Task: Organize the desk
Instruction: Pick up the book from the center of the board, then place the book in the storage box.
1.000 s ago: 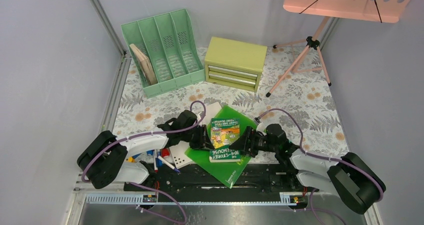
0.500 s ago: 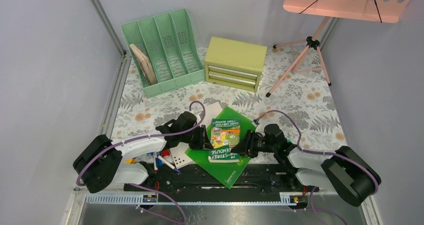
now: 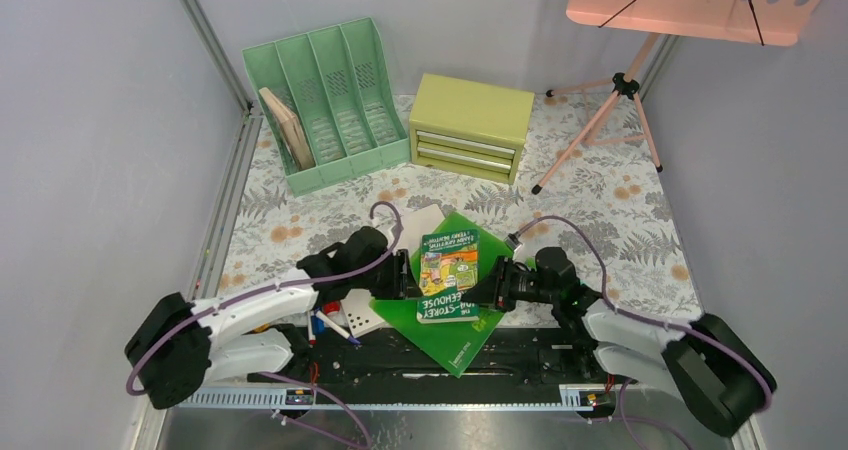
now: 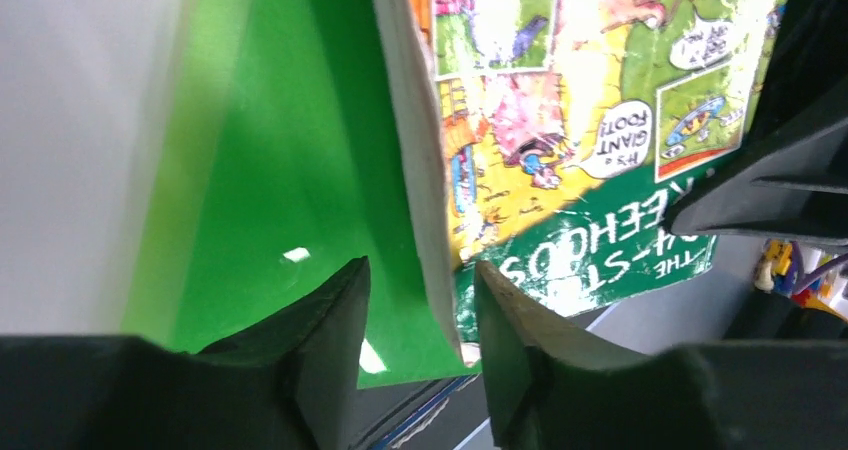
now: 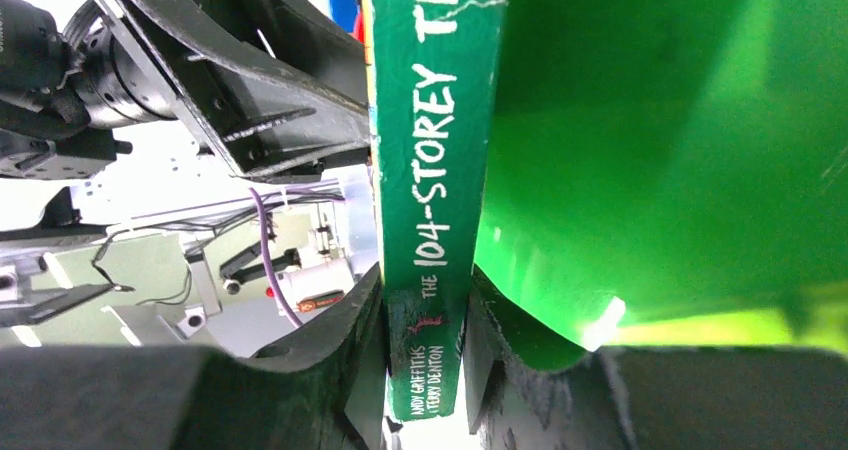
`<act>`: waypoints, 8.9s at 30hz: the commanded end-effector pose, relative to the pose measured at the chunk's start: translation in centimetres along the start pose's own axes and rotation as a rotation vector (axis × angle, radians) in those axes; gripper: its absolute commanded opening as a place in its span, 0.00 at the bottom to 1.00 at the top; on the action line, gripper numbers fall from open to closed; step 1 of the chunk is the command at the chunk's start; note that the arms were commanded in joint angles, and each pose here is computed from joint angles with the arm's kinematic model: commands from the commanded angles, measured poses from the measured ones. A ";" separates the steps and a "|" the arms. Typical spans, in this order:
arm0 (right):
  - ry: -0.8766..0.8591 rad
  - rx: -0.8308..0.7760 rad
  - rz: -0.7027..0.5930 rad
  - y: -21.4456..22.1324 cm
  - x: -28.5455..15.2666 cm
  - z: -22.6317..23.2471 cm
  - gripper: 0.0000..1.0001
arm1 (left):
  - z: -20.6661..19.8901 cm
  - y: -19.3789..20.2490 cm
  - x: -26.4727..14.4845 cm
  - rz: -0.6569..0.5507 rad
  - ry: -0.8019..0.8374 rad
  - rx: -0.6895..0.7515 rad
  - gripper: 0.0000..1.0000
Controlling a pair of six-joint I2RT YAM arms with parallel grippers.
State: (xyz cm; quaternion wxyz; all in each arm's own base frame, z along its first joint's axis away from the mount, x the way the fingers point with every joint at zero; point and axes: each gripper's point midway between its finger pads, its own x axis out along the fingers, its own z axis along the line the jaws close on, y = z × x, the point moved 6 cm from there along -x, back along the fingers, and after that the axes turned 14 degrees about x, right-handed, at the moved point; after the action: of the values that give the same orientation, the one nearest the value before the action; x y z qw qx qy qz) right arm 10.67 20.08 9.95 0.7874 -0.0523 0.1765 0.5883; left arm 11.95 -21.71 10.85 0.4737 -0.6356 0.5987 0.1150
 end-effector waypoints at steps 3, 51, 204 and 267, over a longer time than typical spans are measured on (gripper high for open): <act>-0.017 -0.208 -0.076 -0.1 -1.9 3.9 0.00 | -0.4 -3.5 -4.3 -0.213 -0.133 0.072 0.56; -0.244 -0.439 0.062 4.7 -7.4 9.5 0.00 | -10.2 -6.3 -7.2 -0.348 0.617 0.198 0.64; -0.165 -0.369 -0.115 2.6 -6.7 9.0 0.99 | 0.0 -11.1 -28.6 -0.878 -0.711 0.301 0.00; 0.159 -0.232 -0.255 0.3 -5.8 2.6 0.99 | 11.9 -25.1 -32.6 -0.998 -1.244 0.015 0.00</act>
State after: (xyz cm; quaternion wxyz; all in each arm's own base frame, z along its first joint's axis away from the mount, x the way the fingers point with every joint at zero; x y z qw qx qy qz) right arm 9.35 15.71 14.44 0.8250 -0.2047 0.1647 0.5004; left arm 28.83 3.12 34.67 0.7272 -0.6351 -0.0333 0.2584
